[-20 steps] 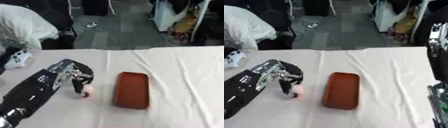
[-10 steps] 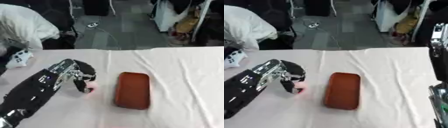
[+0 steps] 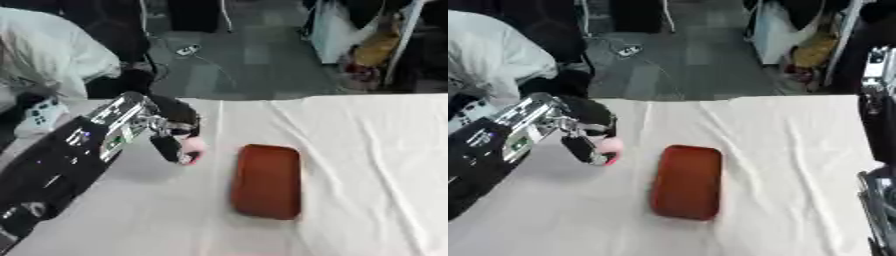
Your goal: Pick up objects on the table and place them in the box.
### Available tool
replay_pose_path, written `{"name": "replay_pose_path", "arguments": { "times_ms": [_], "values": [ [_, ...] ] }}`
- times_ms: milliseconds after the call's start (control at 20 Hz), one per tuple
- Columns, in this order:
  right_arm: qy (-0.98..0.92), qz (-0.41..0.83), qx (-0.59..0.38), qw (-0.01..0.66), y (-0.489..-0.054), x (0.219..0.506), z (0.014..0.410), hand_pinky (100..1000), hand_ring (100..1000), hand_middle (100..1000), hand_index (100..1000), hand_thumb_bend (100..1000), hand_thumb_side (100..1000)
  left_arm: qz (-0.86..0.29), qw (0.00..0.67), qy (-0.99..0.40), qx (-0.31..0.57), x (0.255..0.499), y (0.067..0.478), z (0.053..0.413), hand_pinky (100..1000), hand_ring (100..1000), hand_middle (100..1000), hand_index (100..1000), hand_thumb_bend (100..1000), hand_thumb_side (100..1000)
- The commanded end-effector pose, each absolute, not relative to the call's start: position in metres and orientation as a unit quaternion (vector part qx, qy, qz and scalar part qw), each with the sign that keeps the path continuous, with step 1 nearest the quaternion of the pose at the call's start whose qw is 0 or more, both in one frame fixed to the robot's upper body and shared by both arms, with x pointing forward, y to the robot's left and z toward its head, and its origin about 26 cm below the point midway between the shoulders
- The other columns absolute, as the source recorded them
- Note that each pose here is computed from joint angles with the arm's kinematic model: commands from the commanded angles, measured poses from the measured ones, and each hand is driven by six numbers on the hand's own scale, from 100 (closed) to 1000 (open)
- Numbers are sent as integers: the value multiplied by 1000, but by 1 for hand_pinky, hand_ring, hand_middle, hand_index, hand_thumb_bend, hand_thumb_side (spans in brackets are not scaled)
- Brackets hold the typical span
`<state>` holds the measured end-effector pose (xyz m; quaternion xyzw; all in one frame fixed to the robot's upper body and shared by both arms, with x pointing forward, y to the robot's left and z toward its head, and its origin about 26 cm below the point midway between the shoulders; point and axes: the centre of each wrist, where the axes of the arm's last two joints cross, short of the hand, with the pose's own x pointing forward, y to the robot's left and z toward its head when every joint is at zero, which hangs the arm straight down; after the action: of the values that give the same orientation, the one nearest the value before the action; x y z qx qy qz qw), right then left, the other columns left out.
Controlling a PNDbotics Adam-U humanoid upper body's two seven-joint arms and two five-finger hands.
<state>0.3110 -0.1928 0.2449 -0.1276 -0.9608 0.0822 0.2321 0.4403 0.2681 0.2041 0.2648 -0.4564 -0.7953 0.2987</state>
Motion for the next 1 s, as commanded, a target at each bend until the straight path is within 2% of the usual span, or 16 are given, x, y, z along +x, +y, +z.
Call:
{"name": "replay_pose_path", "arguments": {
  "times_ms": [50, 1000],
  "values": [
    [-965, 81, -122, 217, -191, 308, 252, 100, 316, 444, 838, 100, 628, -769, 300, -490, 280, 444, 274, 227, 100, 100, 147, 382, 100, 549],
    [-971, 68, -98, 206, -180, 308, 258, 100, 316, 442, 838, 100, 627, -773, 283, -527, 210, 462, 229, 205, 100, 100, 145, 396, 100, 552]
  ]
}}
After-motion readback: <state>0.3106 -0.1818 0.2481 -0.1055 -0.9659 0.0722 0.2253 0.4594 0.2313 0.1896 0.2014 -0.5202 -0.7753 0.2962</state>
